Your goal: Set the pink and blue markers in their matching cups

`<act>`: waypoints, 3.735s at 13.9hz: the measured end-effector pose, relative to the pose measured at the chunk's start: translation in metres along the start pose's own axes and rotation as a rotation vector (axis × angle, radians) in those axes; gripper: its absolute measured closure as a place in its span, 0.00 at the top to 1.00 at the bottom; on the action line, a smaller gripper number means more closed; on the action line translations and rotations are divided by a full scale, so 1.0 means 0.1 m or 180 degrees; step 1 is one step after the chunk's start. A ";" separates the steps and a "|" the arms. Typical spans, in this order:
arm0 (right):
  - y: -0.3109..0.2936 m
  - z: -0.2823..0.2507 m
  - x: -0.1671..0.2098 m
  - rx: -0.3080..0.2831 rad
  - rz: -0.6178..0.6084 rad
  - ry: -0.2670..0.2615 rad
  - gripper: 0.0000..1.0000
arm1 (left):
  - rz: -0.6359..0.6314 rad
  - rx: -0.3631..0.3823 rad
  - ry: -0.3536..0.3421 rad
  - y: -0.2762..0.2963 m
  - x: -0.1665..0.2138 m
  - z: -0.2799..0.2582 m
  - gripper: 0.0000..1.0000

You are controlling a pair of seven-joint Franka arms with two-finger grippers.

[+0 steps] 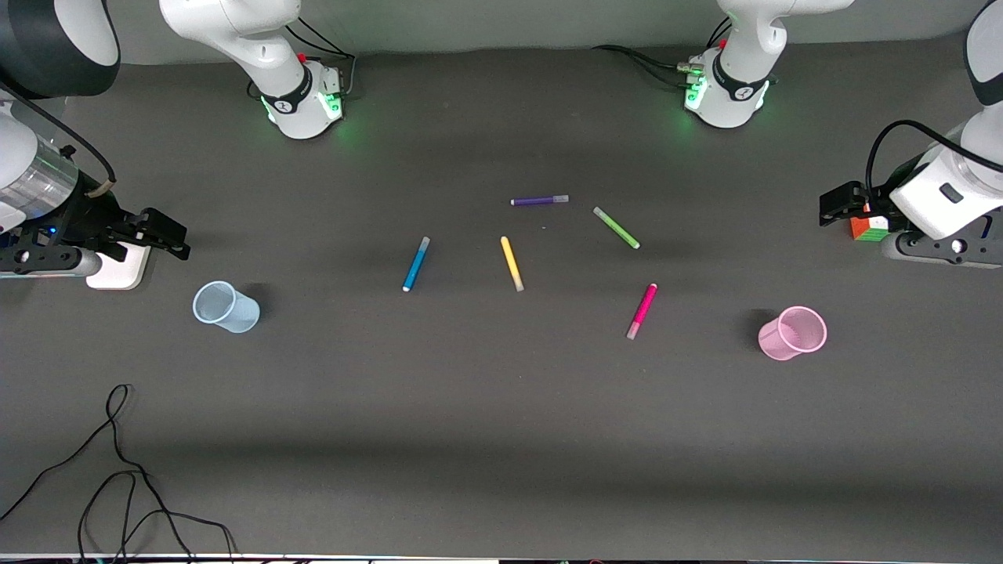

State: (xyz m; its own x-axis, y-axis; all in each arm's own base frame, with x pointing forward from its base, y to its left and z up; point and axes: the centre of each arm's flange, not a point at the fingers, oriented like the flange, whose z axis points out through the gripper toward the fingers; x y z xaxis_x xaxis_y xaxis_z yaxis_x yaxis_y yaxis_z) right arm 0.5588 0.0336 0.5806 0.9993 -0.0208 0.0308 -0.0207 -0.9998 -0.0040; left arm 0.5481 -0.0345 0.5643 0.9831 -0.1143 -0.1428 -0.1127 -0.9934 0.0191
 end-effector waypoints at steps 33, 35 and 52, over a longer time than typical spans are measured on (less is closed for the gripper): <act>-2.04 4.42 -0.18 0.0340 0.1755 -0.2313 0.16 | 0.1252 0.0015 0.0214 1.91 0.02 2.11 1.00; -2.02 4.38 -0.13 0.0317 0.1730 -0.2259 0.16 | 0.1287 0.0000 0.0206 1.93 0.06 2.54 1.00; -1.67 4.08 -0.20 0.0316 0.1914 -0.1781 0.78 | 0.1364 -0.0051 0.0181 1.85 0.35 3.90 0.78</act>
State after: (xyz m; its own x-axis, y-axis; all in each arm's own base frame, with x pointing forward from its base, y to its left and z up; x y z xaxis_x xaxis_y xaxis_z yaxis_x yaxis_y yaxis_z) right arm 0.5544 0.2019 0.1726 0.6868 -0.5210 -0.5068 -0.5800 -0.8131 0.0500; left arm 0.5056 -0.2230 0.1768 0.8543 -0.5158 -0.0637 -0.5108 -0.8560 0.0802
